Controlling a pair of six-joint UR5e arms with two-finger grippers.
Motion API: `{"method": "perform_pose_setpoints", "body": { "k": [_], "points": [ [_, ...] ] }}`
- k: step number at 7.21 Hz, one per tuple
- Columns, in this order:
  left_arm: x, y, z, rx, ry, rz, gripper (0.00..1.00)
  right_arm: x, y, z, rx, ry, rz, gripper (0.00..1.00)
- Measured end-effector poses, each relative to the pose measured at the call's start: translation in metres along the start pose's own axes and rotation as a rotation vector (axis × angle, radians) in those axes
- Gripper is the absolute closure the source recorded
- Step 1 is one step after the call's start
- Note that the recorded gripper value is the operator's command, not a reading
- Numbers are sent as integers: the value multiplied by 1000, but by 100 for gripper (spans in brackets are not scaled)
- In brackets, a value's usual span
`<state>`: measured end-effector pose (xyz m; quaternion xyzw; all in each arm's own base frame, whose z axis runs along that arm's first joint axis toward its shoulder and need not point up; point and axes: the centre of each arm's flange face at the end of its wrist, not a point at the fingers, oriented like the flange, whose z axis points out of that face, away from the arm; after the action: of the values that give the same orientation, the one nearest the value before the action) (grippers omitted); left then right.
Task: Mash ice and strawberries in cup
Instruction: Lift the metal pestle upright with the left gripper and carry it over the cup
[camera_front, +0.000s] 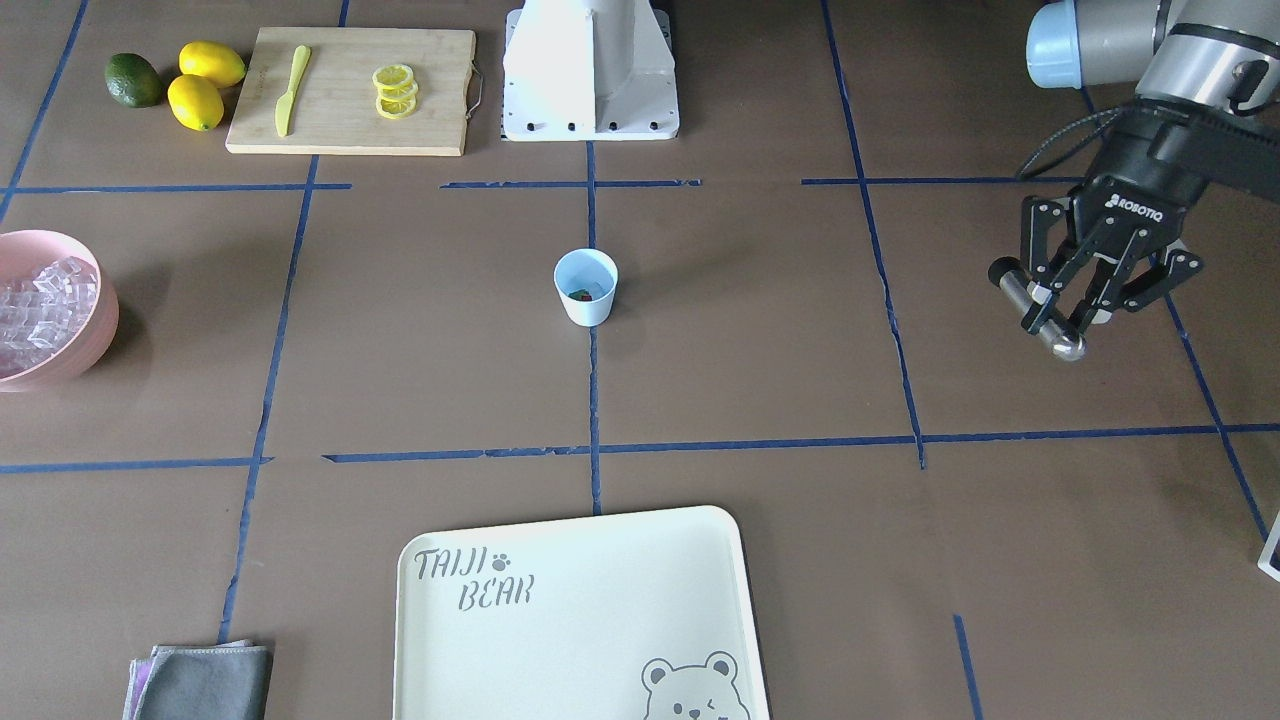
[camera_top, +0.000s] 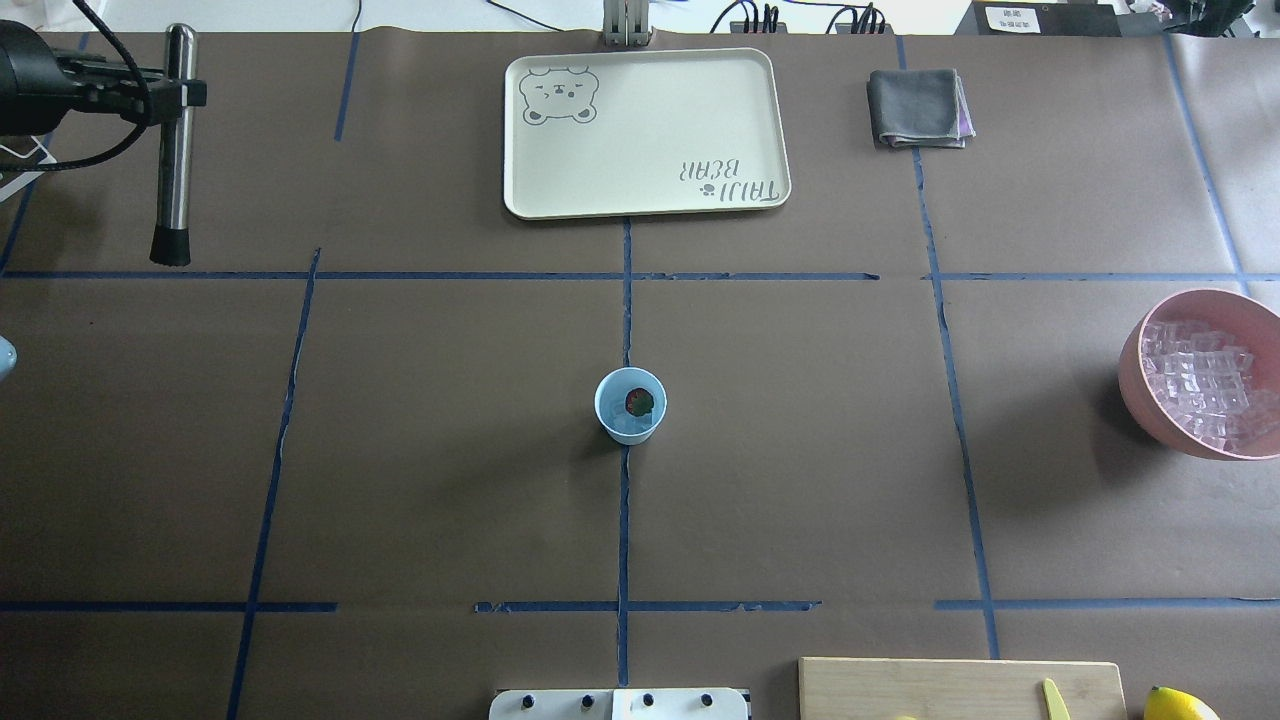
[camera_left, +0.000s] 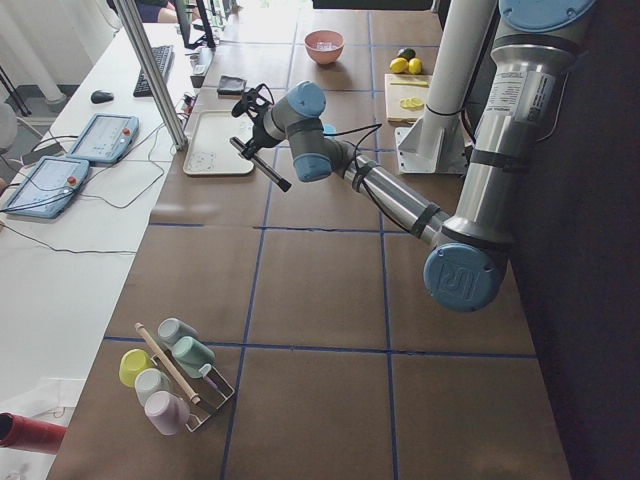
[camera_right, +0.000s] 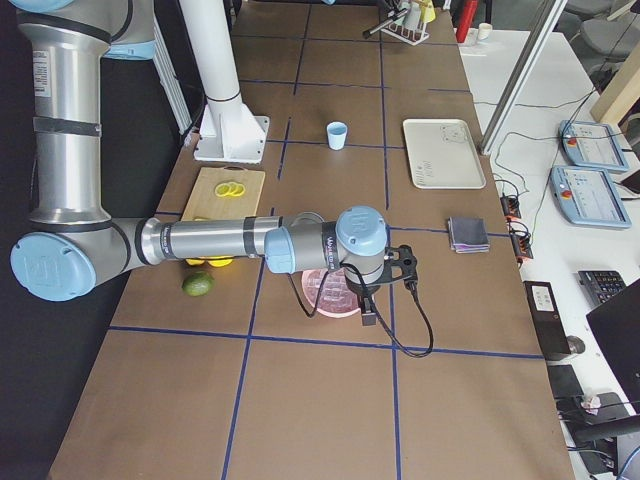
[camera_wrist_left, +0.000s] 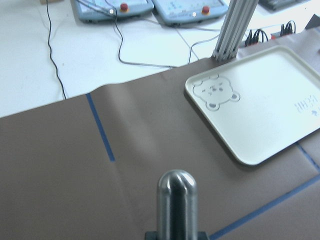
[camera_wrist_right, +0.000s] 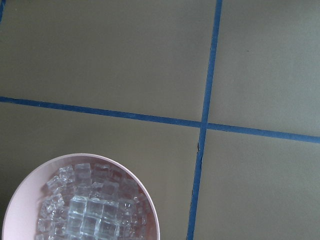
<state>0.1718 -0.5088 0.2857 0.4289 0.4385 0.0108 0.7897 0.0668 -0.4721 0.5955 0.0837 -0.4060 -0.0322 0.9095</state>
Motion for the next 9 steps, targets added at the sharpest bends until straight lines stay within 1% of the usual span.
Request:
{"method": "perform_pose_setpoints", "body": {
  "k": [1,2,3,4,5,6,7,8,9],
  "points": [
    [21,-9,-17,105,-7,-22,100,0,1,0,-1,-2,1,1],
    [39,-11,-28,195,7,-56,100,0,0,0,-1,-2,1,1],
    [61,-6,-30,288,34,-72,100,-1,-1,0,-1,-3,1,1],
    [90,7,-27,376,65,-83,100,0,-1,0,-2,-2,2,1],
    [132,26,-20,467,82,-82,100,0,-1,0,-3,0,2,1],
    [176,46,-16,534,68,-54,100,0,-1,1,-3,4,1,1],
    [212,68,-14,568,37,-10,100,1,-2,1,-3,6,1,1],
    [236,84,-13,578,14,23,100,1,-2,2,-4,6,0,1],
    [259,96,-5,579,9,31,100,1,-2,2,-4,7,0,1]
  ]
}}
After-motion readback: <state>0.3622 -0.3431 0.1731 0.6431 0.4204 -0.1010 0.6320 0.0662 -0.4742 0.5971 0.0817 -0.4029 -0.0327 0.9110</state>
